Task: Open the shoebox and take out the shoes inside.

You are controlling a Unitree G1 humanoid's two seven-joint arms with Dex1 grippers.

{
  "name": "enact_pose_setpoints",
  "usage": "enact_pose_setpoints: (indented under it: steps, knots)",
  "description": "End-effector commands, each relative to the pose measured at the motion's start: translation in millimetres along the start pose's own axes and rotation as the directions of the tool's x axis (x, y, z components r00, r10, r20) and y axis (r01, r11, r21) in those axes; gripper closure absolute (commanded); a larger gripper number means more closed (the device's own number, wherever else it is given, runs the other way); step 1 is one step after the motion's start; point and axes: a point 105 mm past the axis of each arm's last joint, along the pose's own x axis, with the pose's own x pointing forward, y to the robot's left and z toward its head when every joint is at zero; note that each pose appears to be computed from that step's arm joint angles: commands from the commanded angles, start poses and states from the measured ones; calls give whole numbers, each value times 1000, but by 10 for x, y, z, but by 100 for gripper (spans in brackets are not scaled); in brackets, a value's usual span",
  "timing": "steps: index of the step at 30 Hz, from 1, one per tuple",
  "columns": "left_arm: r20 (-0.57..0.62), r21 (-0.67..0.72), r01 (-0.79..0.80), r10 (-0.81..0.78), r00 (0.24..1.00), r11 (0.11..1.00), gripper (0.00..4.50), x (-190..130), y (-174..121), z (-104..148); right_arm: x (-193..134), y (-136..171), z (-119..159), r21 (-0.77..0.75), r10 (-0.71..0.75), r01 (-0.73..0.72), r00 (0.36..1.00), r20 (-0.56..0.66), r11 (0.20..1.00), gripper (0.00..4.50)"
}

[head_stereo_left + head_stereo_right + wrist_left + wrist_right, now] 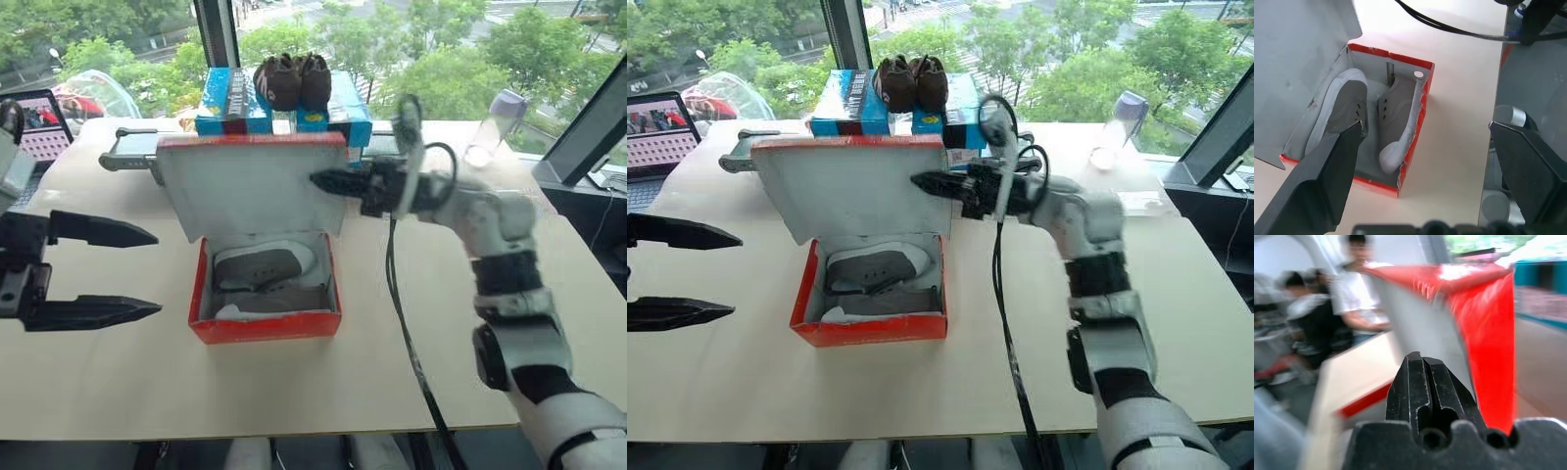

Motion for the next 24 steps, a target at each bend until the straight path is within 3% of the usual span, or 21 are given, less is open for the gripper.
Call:
enact_pose_setpoints:
  steps: [1,6,10,15,18,21,24]
  knots:
    - [13,18,-27,27,1000,999,7,-36,-42,45,97,-205,62,-142,-101,101,995,2,985,450]
    - [15,13,-29,29,999,999,7,-28,-58,47,97,-156,113,-158,-50,49,999,-2,986,450]
    - [7,9,-30,30,1000,1000,7,-18,-42,25,-68,119,241,-201,99,-110,993,-68,973,450]
    - [-23,9,-43,43,999,999,7,-1,40,-64,-408,684,213,-214,351,-432,876,-330,876,450]
    - [-28,12,-38,39,999,999,0,27,56,-102,-434,826,63,-150,419,-517,804,-422,843,366]
    - [-32,12,-31,31,999,999,0,68,52,-152,-423,874,-250,-115,447,-603,693,-565,790,278]
    - [-28,9,-24,24,999,1000,0,87,27,-169,-385,854,-341,-110,446,-624,660,-605,774,174]
